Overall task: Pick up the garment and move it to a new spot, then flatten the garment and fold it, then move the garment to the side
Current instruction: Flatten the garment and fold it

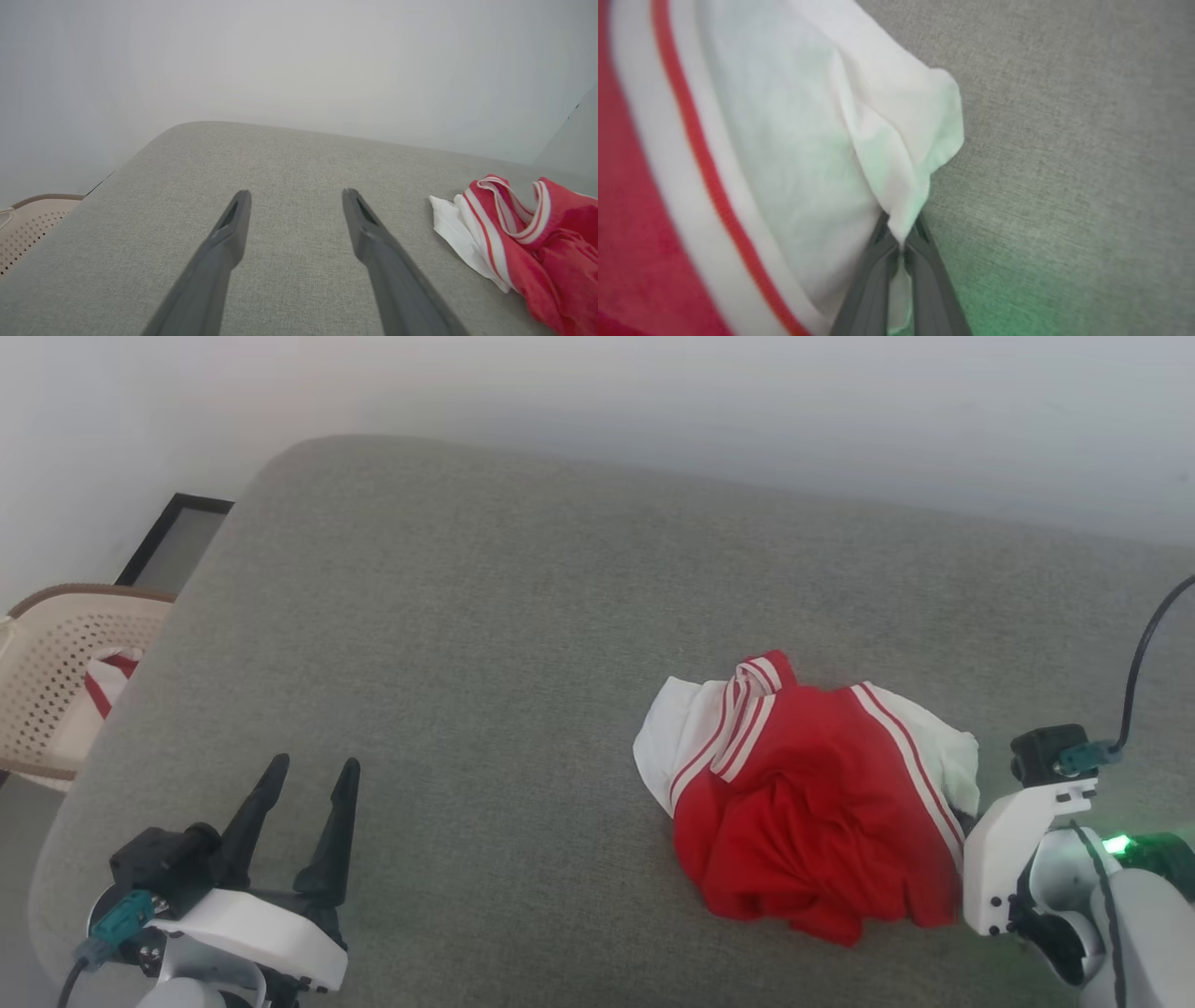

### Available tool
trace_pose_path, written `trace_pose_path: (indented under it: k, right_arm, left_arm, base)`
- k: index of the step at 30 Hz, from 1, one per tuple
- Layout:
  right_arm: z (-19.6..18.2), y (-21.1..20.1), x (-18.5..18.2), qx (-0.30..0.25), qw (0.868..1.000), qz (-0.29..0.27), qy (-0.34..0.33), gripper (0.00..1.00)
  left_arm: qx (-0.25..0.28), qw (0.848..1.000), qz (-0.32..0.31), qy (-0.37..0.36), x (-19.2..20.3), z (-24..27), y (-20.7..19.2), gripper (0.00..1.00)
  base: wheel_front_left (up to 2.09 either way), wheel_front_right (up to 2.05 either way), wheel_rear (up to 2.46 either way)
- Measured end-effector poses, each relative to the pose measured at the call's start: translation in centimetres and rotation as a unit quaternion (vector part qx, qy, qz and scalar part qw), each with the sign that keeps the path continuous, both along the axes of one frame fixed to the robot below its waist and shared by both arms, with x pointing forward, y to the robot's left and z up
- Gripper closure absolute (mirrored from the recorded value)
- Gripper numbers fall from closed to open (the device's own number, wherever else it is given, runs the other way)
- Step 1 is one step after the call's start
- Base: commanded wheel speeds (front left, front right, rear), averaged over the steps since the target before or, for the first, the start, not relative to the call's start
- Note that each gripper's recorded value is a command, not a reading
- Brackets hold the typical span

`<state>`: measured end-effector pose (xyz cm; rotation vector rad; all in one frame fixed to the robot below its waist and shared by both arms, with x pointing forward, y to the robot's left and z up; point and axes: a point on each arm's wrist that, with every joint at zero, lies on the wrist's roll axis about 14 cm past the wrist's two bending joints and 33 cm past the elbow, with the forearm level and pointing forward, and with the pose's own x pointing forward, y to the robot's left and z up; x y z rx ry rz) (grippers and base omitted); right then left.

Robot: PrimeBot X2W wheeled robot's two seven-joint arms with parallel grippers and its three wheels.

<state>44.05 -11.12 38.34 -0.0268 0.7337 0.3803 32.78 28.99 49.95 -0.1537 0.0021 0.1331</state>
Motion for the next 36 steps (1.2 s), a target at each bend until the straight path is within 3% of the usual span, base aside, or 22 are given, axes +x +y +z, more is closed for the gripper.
trace_pose_path:
  k: [8,17,22,31,32,33,35,36]
  right_arm:
    - [3.9,-4.2,1.7,-0.015,0.998,-0.038,-0.056,1.0]
    - [6.9,-12.7,1.1,-0.053,0.988,-0.125,-0.077,1.0]
    - [5.6,-15.4,-0.2,-0.06,0.984,-0.16,-0.051,1.0]
    - [1.1,-15.3,-1.8,-0.049,0.982,-0.18,0.008,1.0]
    - [0.9,-15.3,-1.7,-0.049,0.982,-0.181,0.008,0.82]
    - [0.8,-15.2,-1.6,-0.05,0.982,-0.181,0.007,0.82]
    - [0.6,-15.3,-1.4,-0.05,0.981,-0.186,0.006,0.45]
    - [0.6,-15.4,-1.3,-0.049,0.981,-0.188,0.007,0.12]
  left_arm:
    - [0.001,1.0,-0.016,-0.009,1.0,0.4,-0.7,0.0]
    - [0.003,0.999,-0.042,-0.013,2.3,0.7,-1.9,0.0]
    - [0.002,0.999,-0.053,-0.009,2.8,0.4,-2.4,0.0]
    - [0.002,0.998,-0.063,-0.005,3.3,0.1,-2.7,0.0]
    - [0.002,0.998,-0.065,-0.004,3.4,0.1,-2.8,0.0]
    - [0.003,0.998,-0.066,-0.002,3.4,0.0,-2.8,0.0]
    - [0.003,0.998,-0.068,0.0,3.4,0.0,-2.8,0.0]
    - [0.006,0.998,-0.069,0.002,3.5,0.0,-2.7,0.0]
  base:
    - [0.0,0.0,0.0]
    - [0.0,0.0,0.0]
    - [0.0,0.0,0.0]
    - [0.0,0.0,0.0]
    - [0.0,0.0,0.0]
    - [0.0,0.0,0.0]
    - [0.0,0.0,0.0]
    - [0.0,0.0,0.0]
